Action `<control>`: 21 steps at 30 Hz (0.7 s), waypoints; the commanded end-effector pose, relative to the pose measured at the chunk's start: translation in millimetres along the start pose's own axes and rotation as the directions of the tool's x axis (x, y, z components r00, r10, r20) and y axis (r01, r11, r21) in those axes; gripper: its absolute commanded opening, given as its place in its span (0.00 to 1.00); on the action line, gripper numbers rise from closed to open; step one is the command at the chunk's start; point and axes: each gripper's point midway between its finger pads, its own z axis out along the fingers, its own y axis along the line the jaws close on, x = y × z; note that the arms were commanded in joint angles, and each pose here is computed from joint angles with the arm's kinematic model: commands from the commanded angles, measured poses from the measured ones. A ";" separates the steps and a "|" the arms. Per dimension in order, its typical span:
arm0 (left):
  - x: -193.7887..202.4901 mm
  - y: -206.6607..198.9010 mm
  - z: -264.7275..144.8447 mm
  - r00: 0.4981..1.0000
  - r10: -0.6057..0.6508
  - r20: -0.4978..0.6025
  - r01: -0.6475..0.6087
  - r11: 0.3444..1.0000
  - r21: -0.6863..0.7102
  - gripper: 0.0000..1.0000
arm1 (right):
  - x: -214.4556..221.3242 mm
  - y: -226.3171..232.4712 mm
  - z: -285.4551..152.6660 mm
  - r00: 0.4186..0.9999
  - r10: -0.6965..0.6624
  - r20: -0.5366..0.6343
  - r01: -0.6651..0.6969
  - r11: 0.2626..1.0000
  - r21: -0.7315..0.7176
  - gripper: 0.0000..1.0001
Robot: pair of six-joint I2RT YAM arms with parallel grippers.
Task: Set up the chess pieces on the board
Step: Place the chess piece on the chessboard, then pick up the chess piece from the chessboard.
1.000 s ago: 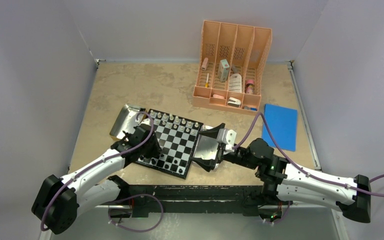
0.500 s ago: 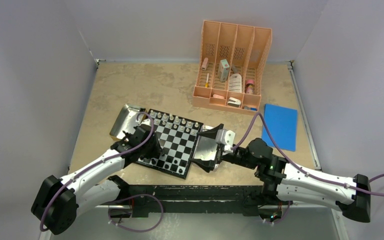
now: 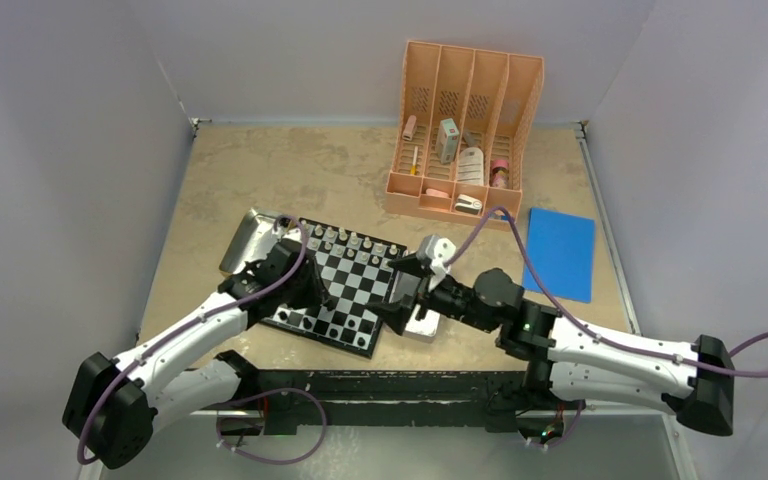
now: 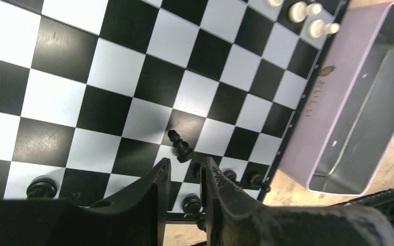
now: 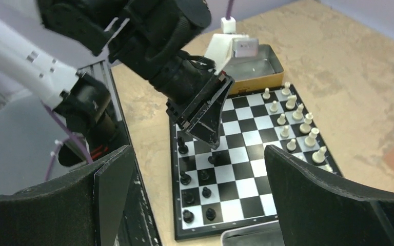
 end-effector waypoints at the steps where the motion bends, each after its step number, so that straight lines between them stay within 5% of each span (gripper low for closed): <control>1: -31.2 -26.6 -22.7 0.995 0.063 0.073 -0.068 0.995 0.066 0.34 | -27.0 -7.1 24.3 0.967 0.253 0.033 -0.255 0.961 0.105 0.99; 4: -47.1 -31.6 -34.2 0.993 0.081 0.092 -0.087 0.994 0.061 0.53 | -1.5 -4.8 41.5 0.938 0.339 -0.077 -0.325 0.934 0.148 0.99; 10: -100.3 -40.3 -76.7 0.978 0.025 0.205 -0.068 0.976 0.206 0.69 | 30.1 -21.5 64.9 0.902 0.412 -0.126 -0.364 0.885 0.289 0.97; 18: -148.4 -25.5 -118.3 0.938 -0.102 0.330 0.016 0.967 0.253 0.68 | 68.8 -26.5 84.5 0.883 0.425 -0.198 -0.339 0.871 0.357 0.38; 21: -158.7 -30.1 -141.5 0.906 -0.105 0.411 -0.006 0.965 0.261 0.67 | 87.6 -23.9 94.5 0.876 0.415 -0.245 -0.304 0.871 0.386 0.29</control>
